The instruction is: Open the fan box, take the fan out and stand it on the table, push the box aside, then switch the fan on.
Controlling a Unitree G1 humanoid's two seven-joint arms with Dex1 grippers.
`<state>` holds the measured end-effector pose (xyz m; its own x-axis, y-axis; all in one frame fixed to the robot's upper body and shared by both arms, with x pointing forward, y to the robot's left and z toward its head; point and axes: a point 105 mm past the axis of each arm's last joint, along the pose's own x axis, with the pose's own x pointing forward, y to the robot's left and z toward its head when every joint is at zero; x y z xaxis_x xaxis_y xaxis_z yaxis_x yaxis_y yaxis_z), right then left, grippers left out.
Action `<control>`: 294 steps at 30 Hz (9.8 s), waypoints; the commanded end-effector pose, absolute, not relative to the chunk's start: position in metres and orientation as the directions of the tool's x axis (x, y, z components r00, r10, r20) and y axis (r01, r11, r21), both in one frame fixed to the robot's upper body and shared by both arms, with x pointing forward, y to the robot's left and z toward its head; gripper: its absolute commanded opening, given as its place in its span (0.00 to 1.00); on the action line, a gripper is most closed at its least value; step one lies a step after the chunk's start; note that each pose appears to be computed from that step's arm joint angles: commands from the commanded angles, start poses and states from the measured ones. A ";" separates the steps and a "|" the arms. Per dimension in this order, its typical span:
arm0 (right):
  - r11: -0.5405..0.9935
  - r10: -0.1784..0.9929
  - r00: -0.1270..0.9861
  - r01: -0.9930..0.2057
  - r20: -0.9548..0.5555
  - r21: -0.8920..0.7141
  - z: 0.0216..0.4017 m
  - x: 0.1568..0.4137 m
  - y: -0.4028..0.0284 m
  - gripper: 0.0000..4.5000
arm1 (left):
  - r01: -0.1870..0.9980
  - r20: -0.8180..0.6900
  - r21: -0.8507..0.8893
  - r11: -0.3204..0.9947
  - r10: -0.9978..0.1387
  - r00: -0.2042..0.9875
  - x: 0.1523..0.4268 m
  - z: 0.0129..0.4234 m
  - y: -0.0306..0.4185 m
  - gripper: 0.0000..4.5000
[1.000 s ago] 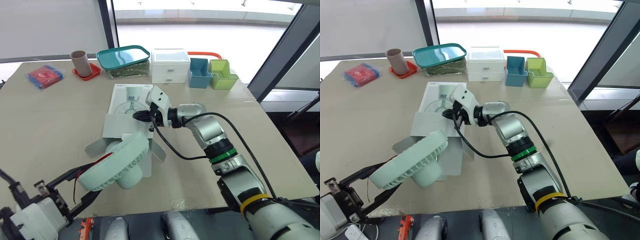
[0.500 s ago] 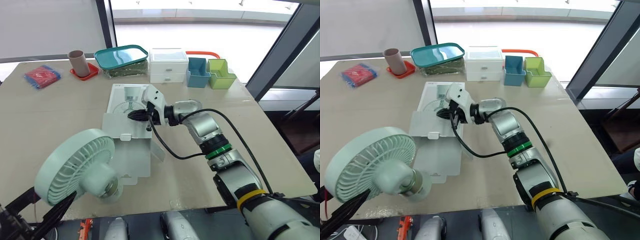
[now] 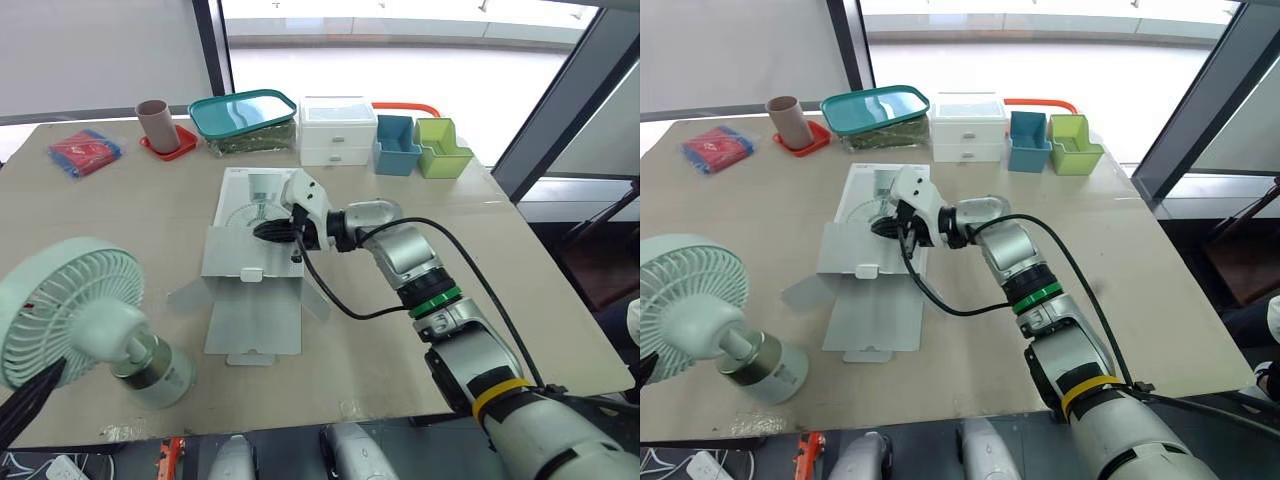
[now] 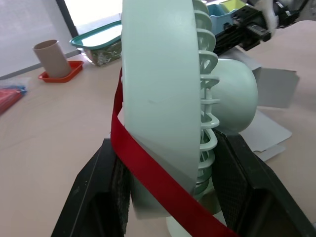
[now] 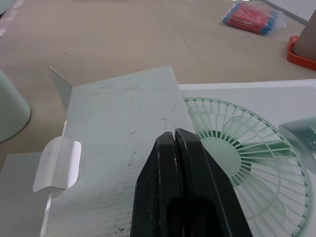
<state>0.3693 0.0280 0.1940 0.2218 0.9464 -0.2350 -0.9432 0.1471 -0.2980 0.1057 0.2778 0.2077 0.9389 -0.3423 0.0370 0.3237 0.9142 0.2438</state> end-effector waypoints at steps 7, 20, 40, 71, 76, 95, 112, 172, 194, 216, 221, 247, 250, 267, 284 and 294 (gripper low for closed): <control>0.154 0.960 0.220 -0.932 -0.175 -0.328 0.214 0.365 0.028 0.00 | 0.117 0.195 0.283 0.952 -0.177 0.965 0.136 0.221 0.311 0.47; 0.094 0.992 0.113 -0.950 -0.047 -0.297 0.246 0.330 0.016 0.00 | 0.043 0.332 0.199 0.979 -0.109 0.937 0.189 0.218 0.314 0.47; 0.137 0.990 0.144 -0.962 -0.013 -0.236 0.249 0.295 -0.015 0.98 | 0.041 0.442 0.223 0.974 -0.138 0.886 0.236 0.245 0.307 0.46; 0.205 0.974 0.221 -0.950 -0.044 -0.234 0.240 0.303 -0.021 0.98 | 0.084 0.422 0.272 0.959 -0.198 0.885 0.257 0.218 0.282 0.46; 0.209 0.973 0.227 -0.949 -0.051 -0.237 0.239 0.304 -0.023 0.99 | 0.114 0.410 0.256 0.960 -0.215 0.886 0.255 0.214 0.281 0.73; 0.183 0.977 0.204 -0.951 -0.060 -0.250 0.236 0.309 -0.018 0.99 | -0.004 0.512 0.221 0.975 -0.112 0.852 0.216 0.240 0.298 0.98; 0.209 0.971 0.232 -0.945 -0.065 -0.253 0.240 0.316 -0.022 0.99 | 0.514 0.478 0.285 0.809 -0.585 0.655 0.195 0.307 0.198 0.98; 0.782 0.490 0.724 -0.611 -0.486 -0.121 0.128 0.347 -0.080 0.04 | 0.770 0.038 0.077 0.633 -0.774 0.632 0.206 0.144 0.157 1.00; 0.847 0.338 0.818 -0.479 -0.465 -0.228 0.154 0.345 -0.157 0.04 | 0.816 0.036 0.063 0.574 -0.819 0.573 0.210 0.130 0.150 1.00; 0.942 0.010 0.870 -0.173 -0.493 -0.287 0.166 0.306 -0.282 0.48 | 0.871 0.055 0.082 0.484 -0.875 0.481 0.238 0.129 0.136 1.00; 0.943 0.000 0.879 -0.159 -0.476 -0.293 0.172 0.305 -0.286 0.97 | 0.874 0.055 0.085 0.478 -0.878 0.475 0.240 0.129 0.135 1.00; 0.631 0.735 0.678 -0.687 -0.006 -0.360 0.274 0.280 -0.183 0.99 | 0.848 0.054 0.098 0.522 -0.853 0.519 0.237 0.135 0.140 1.00; 0.594 0.785 0.618 -0.739 0.030 -0.318 0.274 0.290 -0.153 0.99 | 0.830 0.053 0.100 0.549 -0.836 0.546 0.235 0.134 0.147 1.00; 0.280 0.959 0.282 -0.929 0.029 -0.243 0.228 0.288 -0.045 0.99 | 0.636 0.114 0.206 0.743 -0.664 0.739 0.203 0.127 0.167 1.00; 0.155 0.987 0.161 -0.951 0.000 -0.266 0.219 0.309 -0.022 0.99 | 0.176 0.396 -0.062 0.983 -0.138 0.908 0.162 0.195 0.220 1.00; 0.181 0.982 0.191 -0.946 -0.011 -0.268 0.221 0.318 -0.015 0.99 | 0.084 0.450 -0.114 0.990 -0.024 0.893 0.174 0.210 0.242 1.00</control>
